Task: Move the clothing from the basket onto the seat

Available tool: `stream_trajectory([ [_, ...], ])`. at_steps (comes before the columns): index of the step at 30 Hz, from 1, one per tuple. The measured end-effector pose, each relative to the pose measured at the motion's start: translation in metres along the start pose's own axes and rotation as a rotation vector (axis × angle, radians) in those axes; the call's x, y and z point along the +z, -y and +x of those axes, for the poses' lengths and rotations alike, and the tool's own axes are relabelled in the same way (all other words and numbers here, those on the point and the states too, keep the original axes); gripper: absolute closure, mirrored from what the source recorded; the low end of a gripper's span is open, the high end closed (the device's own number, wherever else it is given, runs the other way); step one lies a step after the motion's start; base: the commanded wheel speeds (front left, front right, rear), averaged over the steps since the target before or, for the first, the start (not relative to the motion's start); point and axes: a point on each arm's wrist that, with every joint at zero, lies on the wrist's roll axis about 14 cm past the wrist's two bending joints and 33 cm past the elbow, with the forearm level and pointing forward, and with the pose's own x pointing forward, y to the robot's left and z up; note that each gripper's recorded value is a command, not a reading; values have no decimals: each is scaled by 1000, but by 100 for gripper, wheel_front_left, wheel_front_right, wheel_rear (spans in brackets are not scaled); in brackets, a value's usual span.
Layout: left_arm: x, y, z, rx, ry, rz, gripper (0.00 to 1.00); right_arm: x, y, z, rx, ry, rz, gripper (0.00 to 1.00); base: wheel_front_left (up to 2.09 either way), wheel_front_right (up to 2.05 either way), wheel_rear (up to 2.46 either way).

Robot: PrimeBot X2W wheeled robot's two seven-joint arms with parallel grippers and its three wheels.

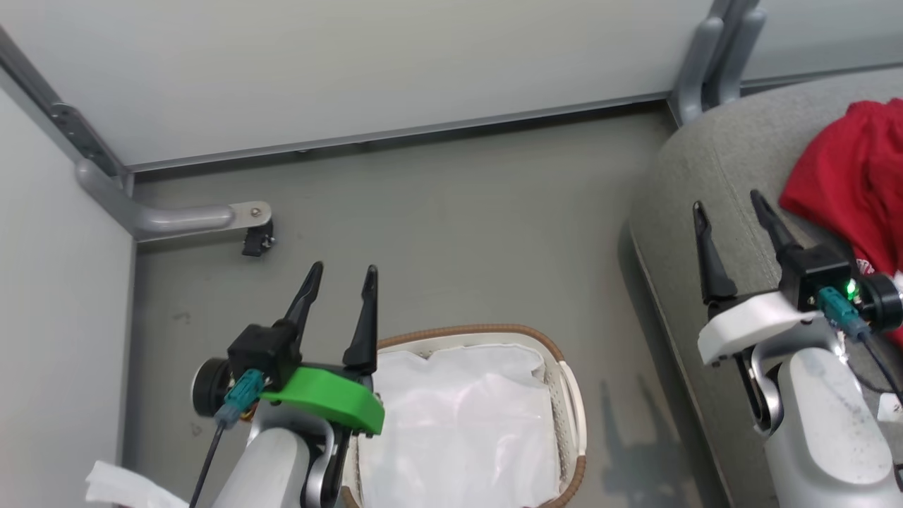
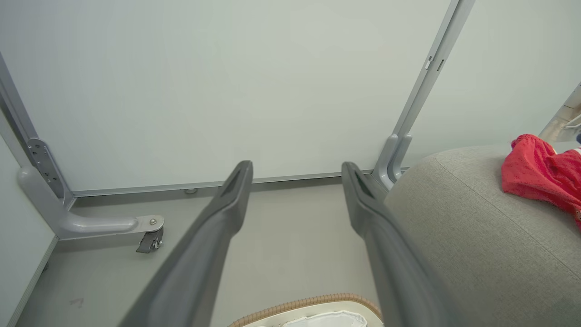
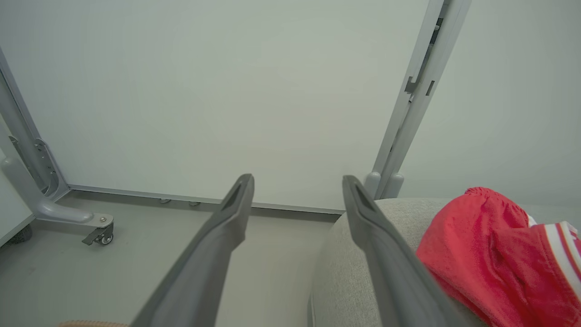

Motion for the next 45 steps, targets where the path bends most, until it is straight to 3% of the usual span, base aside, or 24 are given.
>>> stream_trajectory([
  [5, 2, -32, -27, 128, 7, -16, 0, -1, -24, -12, 40, -3, 50, 0, 0, 0, 0],
  [13, -2, -55, -66, 238, 4, -41, 0, -8, -47, -38, 83, -29, 127, 0, 0, 0, 0],
  [25, -1, -56, -89, 264, 17, -45, 0, -16, -52, -71, 84, -61, 181, 0, 0, 0, 0],
  [45, 2, -51, -88, 246, 26, -35, 0, -11, -50, -72, 80, -46, 177, 0, 0, 0, 0],
])
